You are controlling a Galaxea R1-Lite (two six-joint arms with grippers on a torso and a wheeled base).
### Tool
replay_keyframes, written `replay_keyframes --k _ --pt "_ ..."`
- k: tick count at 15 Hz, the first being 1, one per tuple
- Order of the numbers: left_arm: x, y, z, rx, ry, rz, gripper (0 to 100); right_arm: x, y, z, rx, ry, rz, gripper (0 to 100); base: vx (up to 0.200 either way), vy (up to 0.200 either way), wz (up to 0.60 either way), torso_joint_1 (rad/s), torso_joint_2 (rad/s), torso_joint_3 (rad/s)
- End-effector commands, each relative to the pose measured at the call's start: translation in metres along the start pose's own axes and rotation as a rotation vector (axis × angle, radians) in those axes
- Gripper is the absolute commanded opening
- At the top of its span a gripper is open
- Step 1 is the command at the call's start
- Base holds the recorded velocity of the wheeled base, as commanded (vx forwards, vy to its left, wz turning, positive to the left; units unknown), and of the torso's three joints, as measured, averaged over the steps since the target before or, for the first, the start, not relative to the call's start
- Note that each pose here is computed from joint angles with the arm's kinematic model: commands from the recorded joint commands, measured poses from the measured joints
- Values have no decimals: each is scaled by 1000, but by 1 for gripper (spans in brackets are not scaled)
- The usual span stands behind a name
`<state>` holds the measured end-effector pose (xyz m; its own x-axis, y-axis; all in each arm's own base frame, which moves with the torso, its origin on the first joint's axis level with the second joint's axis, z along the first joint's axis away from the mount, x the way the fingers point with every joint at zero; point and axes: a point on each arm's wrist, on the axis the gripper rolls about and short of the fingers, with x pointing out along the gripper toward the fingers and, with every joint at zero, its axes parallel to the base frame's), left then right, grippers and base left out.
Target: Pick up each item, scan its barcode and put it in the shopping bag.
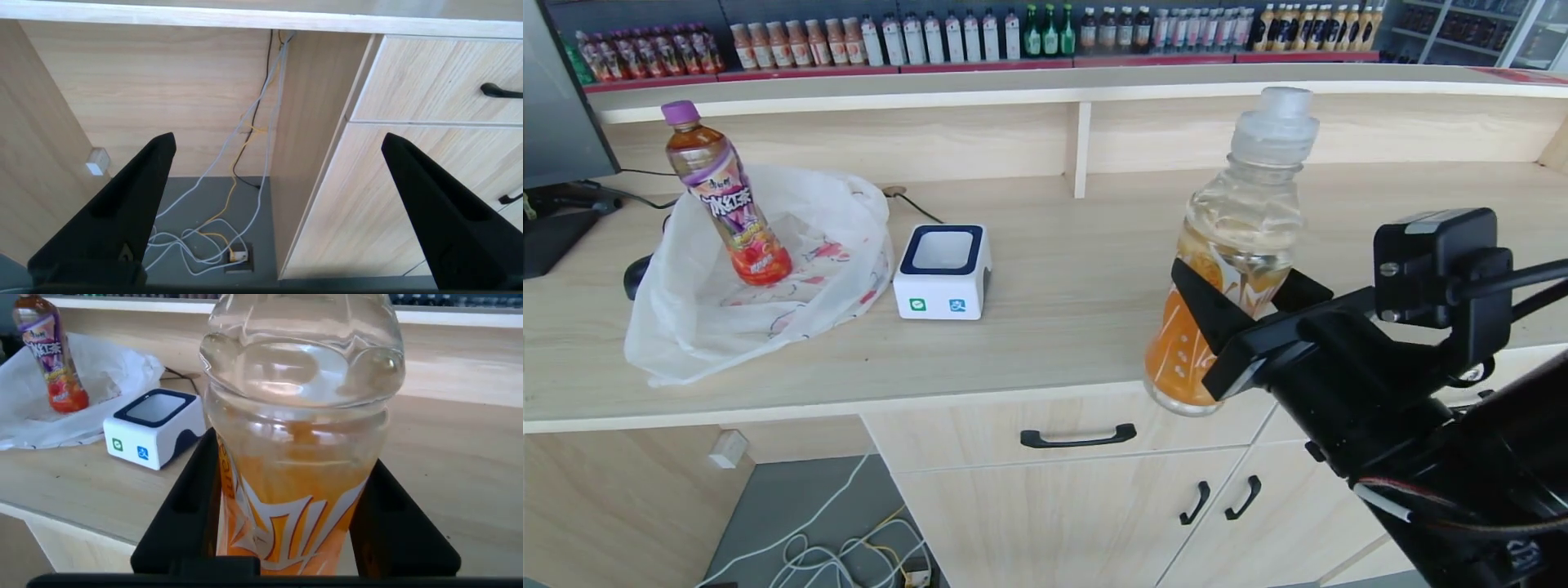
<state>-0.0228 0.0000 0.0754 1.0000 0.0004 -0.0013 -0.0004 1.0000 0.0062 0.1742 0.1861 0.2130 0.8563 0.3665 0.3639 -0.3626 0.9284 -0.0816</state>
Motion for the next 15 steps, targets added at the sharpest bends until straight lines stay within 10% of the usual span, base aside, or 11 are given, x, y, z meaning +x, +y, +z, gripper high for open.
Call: replay_keyframes --k 1,15 --pt "0 0 0 0 2 0 100 -17 7 -8 -3 42 33 0 0 0 0 0 0 0" --pt "0 0 0 0 -1 0 100 -86 16 -1 -200 64 258 0 0 0 0 0 0 0"
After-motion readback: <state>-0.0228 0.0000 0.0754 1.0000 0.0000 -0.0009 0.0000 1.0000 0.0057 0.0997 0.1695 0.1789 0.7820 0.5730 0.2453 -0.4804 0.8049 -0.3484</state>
